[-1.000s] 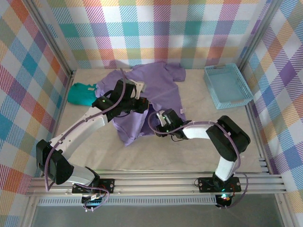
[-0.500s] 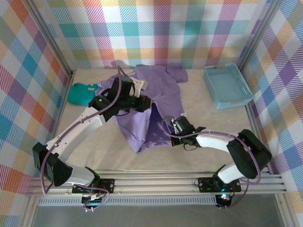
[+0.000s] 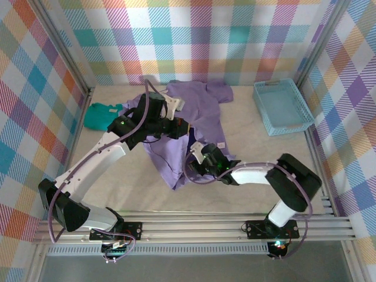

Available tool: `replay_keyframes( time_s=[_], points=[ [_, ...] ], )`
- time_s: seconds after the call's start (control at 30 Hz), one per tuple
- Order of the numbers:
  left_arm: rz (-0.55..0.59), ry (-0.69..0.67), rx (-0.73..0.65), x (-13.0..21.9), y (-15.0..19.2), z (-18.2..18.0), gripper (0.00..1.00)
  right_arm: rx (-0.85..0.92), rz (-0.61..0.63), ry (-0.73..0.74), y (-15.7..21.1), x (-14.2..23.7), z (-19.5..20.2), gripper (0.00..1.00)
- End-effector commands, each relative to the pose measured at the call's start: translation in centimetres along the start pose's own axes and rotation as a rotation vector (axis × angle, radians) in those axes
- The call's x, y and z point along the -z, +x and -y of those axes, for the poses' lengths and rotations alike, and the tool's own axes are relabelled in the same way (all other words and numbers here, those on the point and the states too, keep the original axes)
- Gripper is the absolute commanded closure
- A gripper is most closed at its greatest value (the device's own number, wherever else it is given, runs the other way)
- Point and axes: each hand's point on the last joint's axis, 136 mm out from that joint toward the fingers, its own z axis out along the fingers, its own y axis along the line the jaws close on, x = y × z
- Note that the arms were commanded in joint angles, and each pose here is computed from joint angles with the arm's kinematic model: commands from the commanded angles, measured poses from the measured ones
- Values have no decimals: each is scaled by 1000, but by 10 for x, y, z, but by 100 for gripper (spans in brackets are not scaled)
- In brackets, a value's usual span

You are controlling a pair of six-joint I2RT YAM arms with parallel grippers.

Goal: Fold the inside-out t-shirt

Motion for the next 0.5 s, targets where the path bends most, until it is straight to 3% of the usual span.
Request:
replay_keyframes(
  time_s=[0.0, 0.27, 0.37, 0.47],
  points=[
    [16, 21, -41, 18, -6, 14, 100, 104, 123, 131, -35, -14, 19, 60],
    [-2, 95, -54, 26, -1, 28, 100, 163, 110, 315, -53, -36, 51, 64],
    [2, 99, -68, 31, 0, 30, 100, 100, 147, 272, -65, -36, 59, 65],
    [16, 71, -90, 37, 0, 27, 100, 43, 186, 138, -73, -34, 56, 64]
  ],
)
